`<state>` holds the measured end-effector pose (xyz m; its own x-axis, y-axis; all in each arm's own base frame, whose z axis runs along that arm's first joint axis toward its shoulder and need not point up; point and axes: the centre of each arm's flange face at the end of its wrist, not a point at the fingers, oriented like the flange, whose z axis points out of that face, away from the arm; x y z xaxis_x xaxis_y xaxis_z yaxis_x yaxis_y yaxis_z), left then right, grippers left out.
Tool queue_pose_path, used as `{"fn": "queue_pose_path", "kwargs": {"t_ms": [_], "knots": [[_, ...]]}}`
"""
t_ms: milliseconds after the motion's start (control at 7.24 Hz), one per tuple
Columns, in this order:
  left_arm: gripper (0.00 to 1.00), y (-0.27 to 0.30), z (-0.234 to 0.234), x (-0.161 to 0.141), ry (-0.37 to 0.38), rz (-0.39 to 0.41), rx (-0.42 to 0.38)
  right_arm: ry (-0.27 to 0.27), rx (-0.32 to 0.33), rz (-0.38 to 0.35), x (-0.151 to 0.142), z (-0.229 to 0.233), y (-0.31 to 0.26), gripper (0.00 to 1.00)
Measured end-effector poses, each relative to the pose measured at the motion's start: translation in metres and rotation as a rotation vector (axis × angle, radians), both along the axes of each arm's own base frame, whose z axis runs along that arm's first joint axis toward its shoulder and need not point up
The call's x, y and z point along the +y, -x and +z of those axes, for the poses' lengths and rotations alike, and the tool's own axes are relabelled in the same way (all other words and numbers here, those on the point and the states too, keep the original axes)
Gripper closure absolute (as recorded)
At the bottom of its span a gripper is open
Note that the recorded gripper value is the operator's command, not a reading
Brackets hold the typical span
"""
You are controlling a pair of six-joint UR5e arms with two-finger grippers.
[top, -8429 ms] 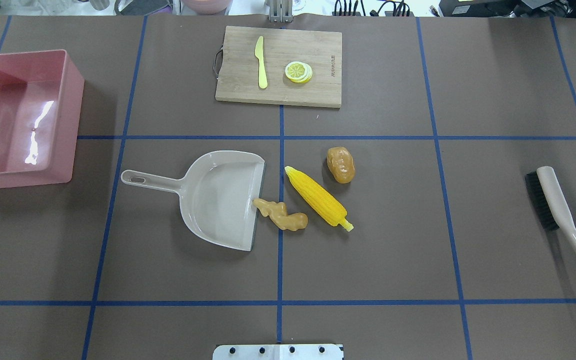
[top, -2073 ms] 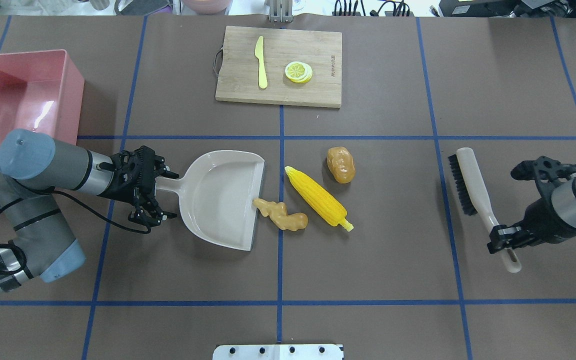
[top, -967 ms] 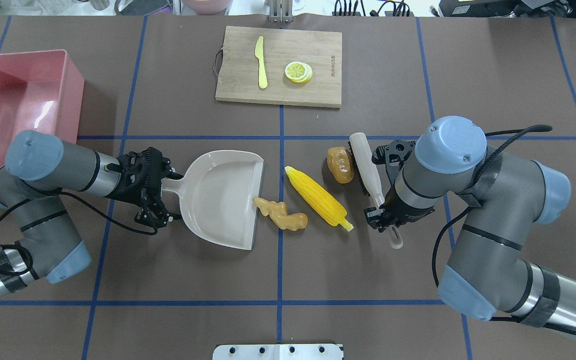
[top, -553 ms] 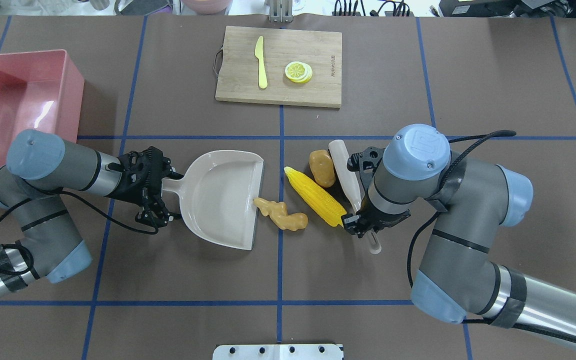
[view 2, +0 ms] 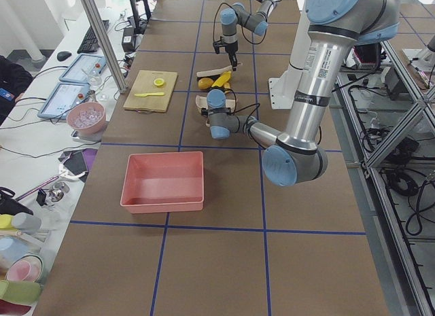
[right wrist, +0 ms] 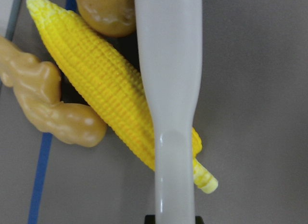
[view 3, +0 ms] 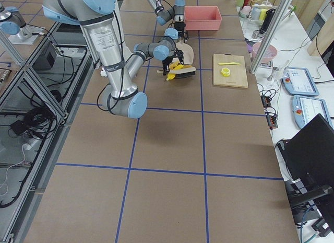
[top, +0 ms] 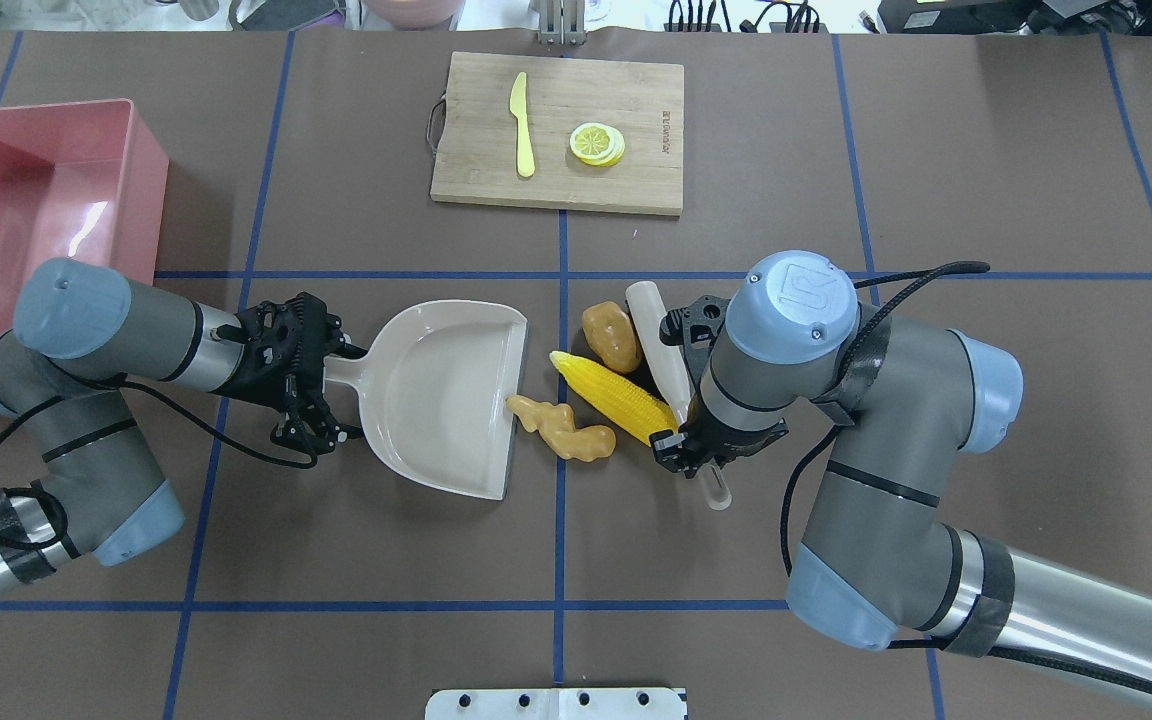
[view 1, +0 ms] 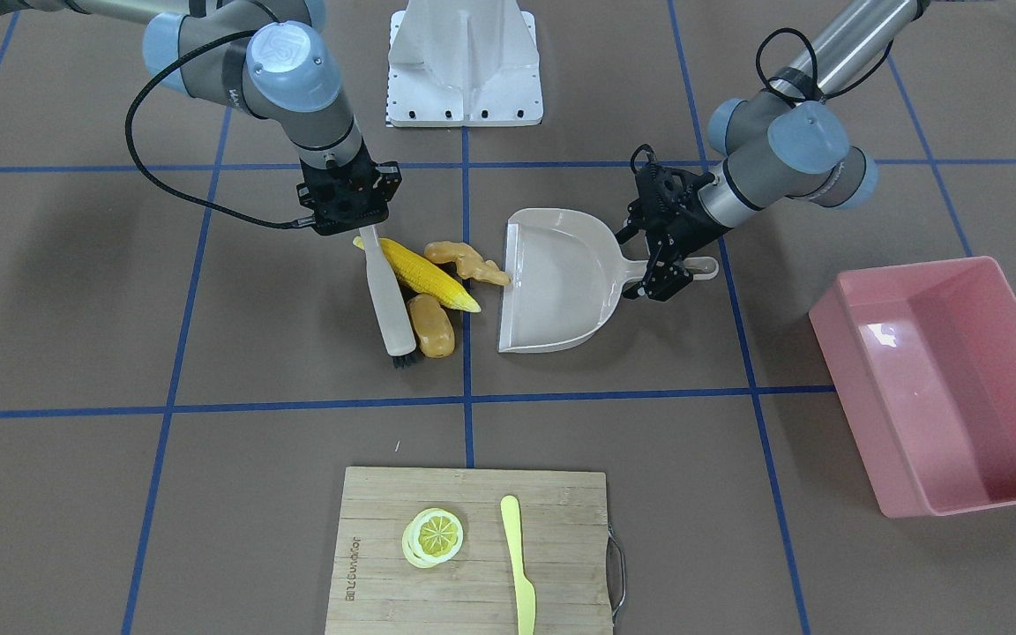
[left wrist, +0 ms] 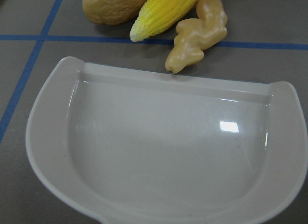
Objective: Sweep and dump trash into bin
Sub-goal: 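Sweep the corn, ginger and potato toward the dustpan with the right gripper's brush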
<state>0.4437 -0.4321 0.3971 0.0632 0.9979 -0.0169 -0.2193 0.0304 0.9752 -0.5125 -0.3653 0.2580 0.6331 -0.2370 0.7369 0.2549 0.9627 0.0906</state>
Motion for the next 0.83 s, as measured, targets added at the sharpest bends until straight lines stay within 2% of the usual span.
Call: {"fn": "queue_pose_path", "kwargs": {"t_ms": [829], "knots": [[0.01,0.000,-0.001,0.000,-0.001,0.000,0.001,-0.035,-0.057,-0.049,0.018,-0.052,0.034,1.00]]}}
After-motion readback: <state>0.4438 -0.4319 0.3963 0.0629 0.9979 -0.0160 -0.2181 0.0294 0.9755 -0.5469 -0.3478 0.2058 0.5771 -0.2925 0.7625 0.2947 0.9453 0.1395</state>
